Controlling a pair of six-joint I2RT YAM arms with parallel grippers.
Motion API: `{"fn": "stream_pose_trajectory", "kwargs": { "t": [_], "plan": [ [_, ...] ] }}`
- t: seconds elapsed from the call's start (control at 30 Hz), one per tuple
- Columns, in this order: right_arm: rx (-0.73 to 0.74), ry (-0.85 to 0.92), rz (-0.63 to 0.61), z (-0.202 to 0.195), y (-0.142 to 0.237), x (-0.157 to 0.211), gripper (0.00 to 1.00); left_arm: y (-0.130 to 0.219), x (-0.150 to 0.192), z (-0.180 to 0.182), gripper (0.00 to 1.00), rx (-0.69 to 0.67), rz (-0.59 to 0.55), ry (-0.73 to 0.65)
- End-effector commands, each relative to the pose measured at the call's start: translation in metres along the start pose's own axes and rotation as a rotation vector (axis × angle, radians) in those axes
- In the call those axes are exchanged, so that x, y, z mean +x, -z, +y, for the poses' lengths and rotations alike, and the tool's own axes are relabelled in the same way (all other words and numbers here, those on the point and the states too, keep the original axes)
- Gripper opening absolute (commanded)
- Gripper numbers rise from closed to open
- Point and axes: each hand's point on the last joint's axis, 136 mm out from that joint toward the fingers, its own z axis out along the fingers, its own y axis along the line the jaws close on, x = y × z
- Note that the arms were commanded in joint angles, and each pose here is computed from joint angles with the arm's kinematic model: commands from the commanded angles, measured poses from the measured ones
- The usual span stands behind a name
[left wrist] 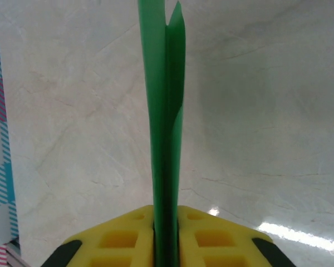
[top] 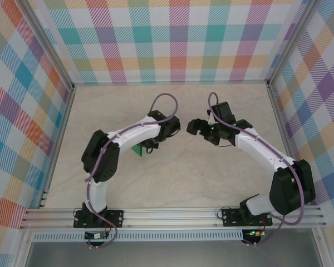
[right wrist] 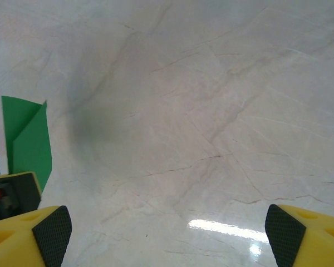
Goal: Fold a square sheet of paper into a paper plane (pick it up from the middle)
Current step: Turn over the paper at the center of the table, then move the paper to the center of the table.
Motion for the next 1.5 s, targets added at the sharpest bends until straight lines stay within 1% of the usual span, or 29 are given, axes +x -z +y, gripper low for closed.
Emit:
{"fn": "stream_pose_trajectory", "kwargs": {
  "t": [0.0,0.07,0.13,0.2,0.27,0.3,0.4,0.47,0.53,0.67,0.87,0.97,1.07,1.17,1.33,1.47],
  "plan": [
    [0.036,-0.005,-0.034,-0.007,0.008,0.0,0.92,0.003,0.0,-0.024,0.22,-0.007,-0.008,-0.062],
    [0.043,-0.005,-0.04,-0.01,0.008,0.001,0.92,0.005,0.0,-0.053,0.3,0.124,0.013,-0.049],
    [0.056,-0.004,-0.045,-0.013,0.009,0.002,0.92,0.015,-0.006,-0.071,0.42,0.246,0.009,-0.022],
    [0.068,-0.002,-0.043,-0.017,0.009,0.004,0.92,0.029,-0.014,-0.077,0.56,0.34,-0.009,0.01],
    [0.058,0.002,-0.034,-0.016,0.006,0.005,0.91,0.041,-0.021,-0.077,0.66,0.431,-0.015,0.047],
    [0.045,0.008,-0.024,-0.014,0.002,0.007,0.89,0.045,-0.025,-0.074,0.72,0.47,-0.015,0.074],
    [0.04,0.032,0.012,-0.006,-0.01,0.015,0.86,0.051,-0.031,-0.059,0.82,0.578,-0.009,0.163],
    [0.036,0.052,0.044,0.004,-0.021,0.024,0.84,0.048,-0.033,-0.044,0.88,0.633,0.002,0.241],
    [0.026,0.081,0.076,0.018,-0.034,0.036,0.84,0.039,-0.033,-0.025,0.91,0.676,0.016,0.332],
    [-0.018,0.148,0.141,0.057,-0.059,0.064,0.82,0.011,-0.02,0.013,0.96,0.667,0.048,0.482],
    [-0.067,0.249,0.228,0.118,-0.098,0.113,0.73,-0.026,0.014,0.057,0.97,0.632,0.095,0.644],
    [-0.05,0.264,0.258,0.133,-0.121,0.132,0.67,-0.038,0.03,0.077,0.96,0.587,0.092,0.714],
    [0.003,0.247,0.262,0.137,-0.142,0.137,0.63,-0.045,0.043,0.092,0.97,0.542,0.074,0.754],
    [0.07,0.248,0.238,0.131,-0.157,0.132,0.62,-0.049,0.052,0.099,0.98,0.527,0.077,0.776],
    [0.208,0.308,0.221,0.11,-0.173,0.124,0.62,-0.052,0.057,0.099,0.98,0.534,0.092,0.776],
    [0.281,0.391,0.237,0.093,-0.18,0.125,0.62,-0.053,0.055,0.093,0.98,0.561,0.106,0.777]
  ]
}}
